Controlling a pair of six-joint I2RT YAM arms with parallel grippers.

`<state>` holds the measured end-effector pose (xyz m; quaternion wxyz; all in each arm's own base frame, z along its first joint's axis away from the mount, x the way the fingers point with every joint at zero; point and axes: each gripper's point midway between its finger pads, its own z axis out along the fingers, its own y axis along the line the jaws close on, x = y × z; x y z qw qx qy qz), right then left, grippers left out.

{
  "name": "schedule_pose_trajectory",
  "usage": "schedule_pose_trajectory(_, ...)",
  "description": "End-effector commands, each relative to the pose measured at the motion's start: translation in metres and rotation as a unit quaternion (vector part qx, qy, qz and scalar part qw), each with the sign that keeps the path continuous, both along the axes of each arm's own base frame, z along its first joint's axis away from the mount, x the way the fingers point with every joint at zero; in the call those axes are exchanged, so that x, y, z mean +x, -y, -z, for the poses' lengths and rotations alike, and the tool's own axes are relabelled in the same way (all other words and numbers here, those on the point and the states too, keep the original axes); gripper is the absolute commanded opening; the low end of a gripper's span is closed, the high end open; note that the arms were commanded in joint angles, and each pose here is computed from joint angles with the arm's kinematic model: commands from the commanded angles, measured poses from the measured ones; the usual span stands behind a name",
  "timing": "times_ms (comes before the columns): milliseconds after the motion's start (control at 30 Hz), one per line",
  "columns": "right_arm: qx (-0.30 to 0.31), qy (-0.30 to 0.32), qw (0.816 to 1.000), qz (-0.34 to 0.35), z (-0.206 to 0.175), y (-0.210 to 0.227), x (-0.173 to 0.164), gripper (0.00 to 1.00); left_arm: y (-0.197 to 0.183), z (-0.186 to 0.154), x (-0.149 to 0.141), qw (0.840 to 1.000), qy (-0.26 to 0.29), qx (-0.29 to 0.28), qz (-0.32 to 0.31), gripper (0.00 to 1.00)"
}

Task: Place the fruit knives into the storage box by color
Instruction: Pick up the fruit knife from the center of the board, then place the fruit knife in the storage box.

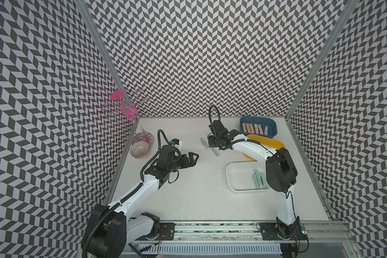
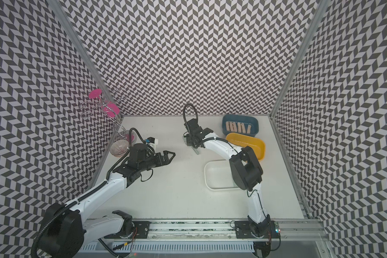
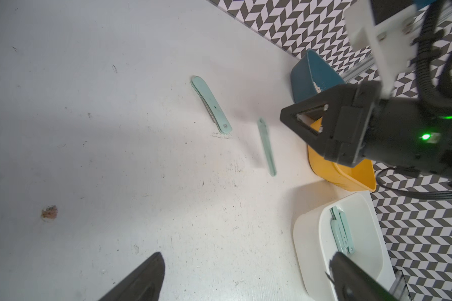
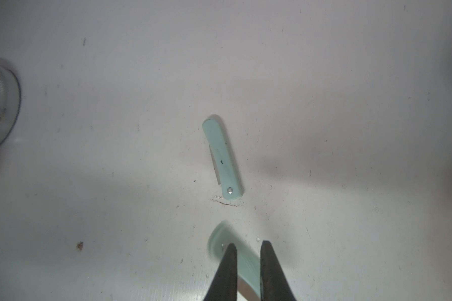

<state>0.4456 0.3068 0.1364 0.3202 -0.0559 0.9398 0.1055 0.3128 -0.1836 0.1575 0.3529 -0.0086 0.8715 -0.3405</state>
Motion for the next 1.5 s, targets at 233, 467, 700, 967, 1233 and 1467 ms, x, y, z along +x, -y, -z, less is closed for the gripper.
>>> schedule_pose_trajectory(233,0.028,0.050,0.998,0.007,-0.048,0.023,-0.024,0.19,0.021,-0.010,0.005,1.000,0.010,-0.013,0.012,1.00)
schedule_pose_trajectory(467,0.027,-0.003,0.999,-0.045,-0.010,0.002,-0.034,0.37,0.010,-0.004,0.008,1.000,0.007,-0.001,-0.012,1.00)
schedule_pose_trajectory(700,0.014,-0.009,0.994,-0.108,0.024,-0.026,-0.025,0.53,-0.008,0.004,0.011,0.999,-0.003,0.006,-0.035,1.00)
schedule_pose_trajectory(967,-0.021,-0.012,0.989,-0.143,0.062,-0.043,-0.010,0.61,-0.021,0.004,0.012,0.999,-0.003,0.005,-0.050,1.00)
schedule_pose_trajectory(1233,-0.060,-0.031,0.984,-0.167,0.098,-0.051,-0.015,0.58,-0.025,0.007,0.011,0.999,-0.005,0.007,-0.053,1.00)
schedule_pose_trajectory(1467,-0.093,-0.035,0.980,-0.171,0.112,-0.053,-0.026,0.47,-0.025,0.009,0.011,0.999,-0.007,0.005,-0.053,1.00)
